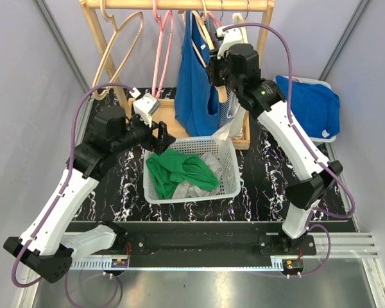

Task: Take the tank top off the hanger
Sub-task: Pick up the hanger from the clothesline.

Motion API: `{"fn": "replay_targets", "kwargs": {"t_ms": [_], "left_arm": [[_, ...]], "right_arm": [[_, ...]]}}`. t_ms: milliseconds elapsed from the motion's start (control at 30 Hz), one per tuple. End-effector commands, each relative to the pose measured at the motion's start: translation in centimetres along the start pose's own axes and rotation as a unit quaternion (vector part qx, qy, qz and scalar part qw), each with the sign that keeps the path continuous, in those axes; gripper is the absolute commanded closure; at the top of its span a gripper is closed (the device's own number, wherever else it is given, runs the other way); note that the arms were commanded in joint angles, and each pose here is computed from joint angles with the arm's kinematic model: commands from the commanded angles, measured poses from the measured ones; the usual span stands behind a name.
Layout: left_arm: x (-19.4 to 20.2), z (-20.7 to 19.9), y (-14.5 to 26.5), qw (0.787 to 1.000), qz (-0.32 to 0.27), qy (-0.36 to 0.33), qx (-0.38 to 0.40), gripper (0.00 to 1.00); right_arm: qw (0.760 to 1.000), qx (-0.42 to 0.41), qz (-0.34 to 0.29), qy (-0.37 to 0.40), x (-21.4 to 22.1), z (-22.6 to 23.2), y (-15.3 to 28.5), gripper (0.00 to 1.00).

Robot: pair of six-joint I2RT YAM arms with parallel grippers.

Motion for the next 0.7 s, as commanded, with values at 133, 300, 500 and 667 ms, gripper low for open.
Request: {"fn": "replay_targets", "kwargs": {"t_ms": [133, 300, 500, 667], "left_arm": [[-1.9, 0.4, 1.0, 0.999, -0.036, -0.017, -0.010, 0.19], [-4.3, 0.4, 1.8, 0.998, -0.060, -0.013, -0.001, 0.10], [-5.3, 0.5, 1.4, 0.998, -0.062, -0.023, 0.006, 0.01], [-6.8, -0.2, 3.0, 0.997, -0.072, -0.016, 0.015, 0.01]], "right_arm": [[0.990, -0.046, -0.136, -0.011, -9.8, 2.5, 4.4, 0.99], [0.984, -0.065, -0.167, -0.015, -12.7, 3.6, 5.8, 1.00], [0.987, -0.087, -0.136, -0.013, -11.1, 4.4, 9.1, 1.00], [0.985, -0.125, -0.113, -0.025, -9.1, 4.7, 13.4, 1.00]]}}
Point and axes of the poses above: each gripper's point midway between its finger pads, its own y axis back along the fingers, its own z axis along the line the jaws close on, x = y × z, the point moved 3 cm from there along y, back along the fingers, and after that the axes turned 8 degrees about -y, right-handed, at the moved point
